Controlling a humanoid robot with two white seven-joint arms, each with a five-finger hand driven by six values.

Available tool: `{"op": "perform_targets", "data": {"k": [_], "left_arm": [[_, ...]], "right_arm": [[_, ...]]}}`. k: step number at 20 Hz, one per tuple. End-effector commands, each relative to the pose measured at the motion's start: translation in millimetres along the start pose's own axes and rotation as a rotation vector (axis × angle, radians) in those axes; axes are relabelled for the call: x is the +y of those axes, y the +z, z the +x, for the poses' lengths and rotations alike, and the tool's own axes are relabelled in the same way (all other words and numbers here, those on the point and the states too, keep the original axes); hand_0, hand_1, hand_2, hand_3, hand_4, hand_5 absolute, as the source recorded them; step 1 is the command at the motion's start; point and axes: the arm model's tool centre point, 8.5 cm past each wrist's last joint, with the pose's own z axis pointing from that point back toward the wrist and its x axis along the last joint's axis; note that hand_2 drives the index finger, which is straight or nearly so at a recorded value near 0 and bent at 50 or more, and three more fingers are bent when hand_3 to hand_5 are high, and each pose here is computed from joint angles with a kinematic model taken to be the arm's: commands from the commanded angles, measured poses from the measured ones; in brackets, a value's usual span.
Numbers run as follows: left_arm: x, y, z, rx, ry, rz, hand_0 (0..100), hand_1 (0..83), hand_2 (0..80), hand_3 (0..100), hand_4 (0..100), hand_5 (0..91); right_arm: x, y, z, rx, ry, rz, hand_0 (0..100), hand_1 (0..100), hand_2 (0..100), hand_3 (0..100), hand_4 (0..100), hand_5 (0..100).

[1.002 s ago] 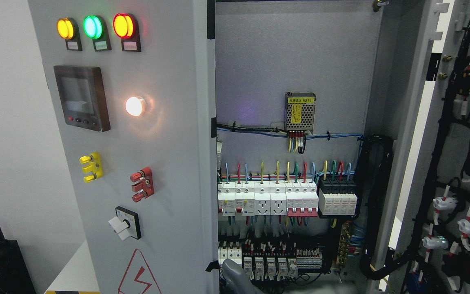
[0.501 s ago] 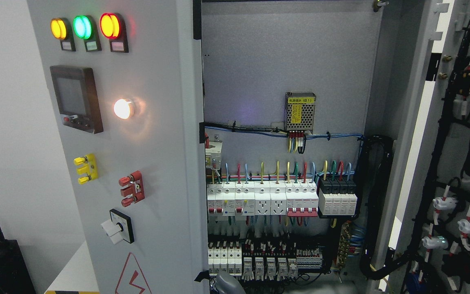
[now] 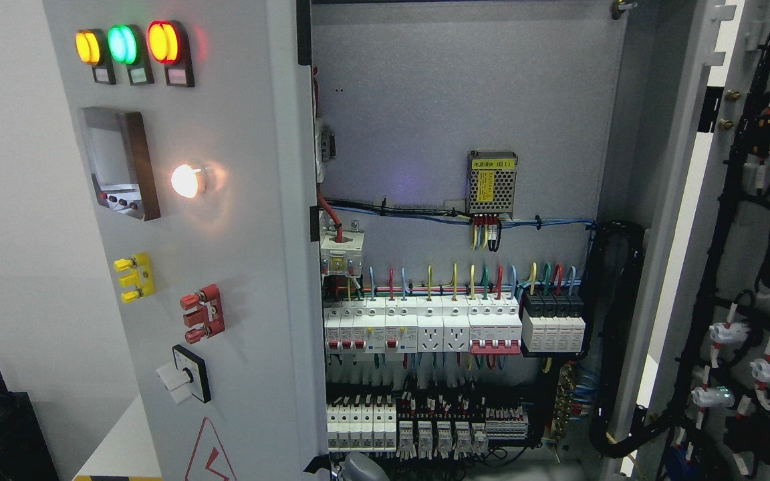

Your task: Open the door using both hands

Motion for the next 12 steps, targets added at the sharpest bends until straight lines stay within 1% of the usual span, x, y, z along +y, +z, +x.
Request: {"op": "perform_targets", "data": {"k": [1, 3, 12], "left_arm": [[2, -1, 9, -0.012, -0.004, 0.002, 0, 0.0, 0.0, 0, 3, 0.0], [1, -2, 9, -0.014, -0.004, 0.0, 0, 0.0, 0.0, 0, 3, 0.0], [1, -2, 9, -0.012, -0.004, 0.0, 0, 0.0, 0.0, 0, 3, 0.0]], "right_arm": [[14, -13, 6, -0.018, 0.006, 0.05, 0, 0, 0, 0, 0, 0], [19, -19, 7, -0.031, -0.004, 0.06, 0, 0, 0, 0, 0, 0], [33, -26, 1, -0.023, -0.017, 0.101, 0, 0, 0, 0, 0, 0]]}}
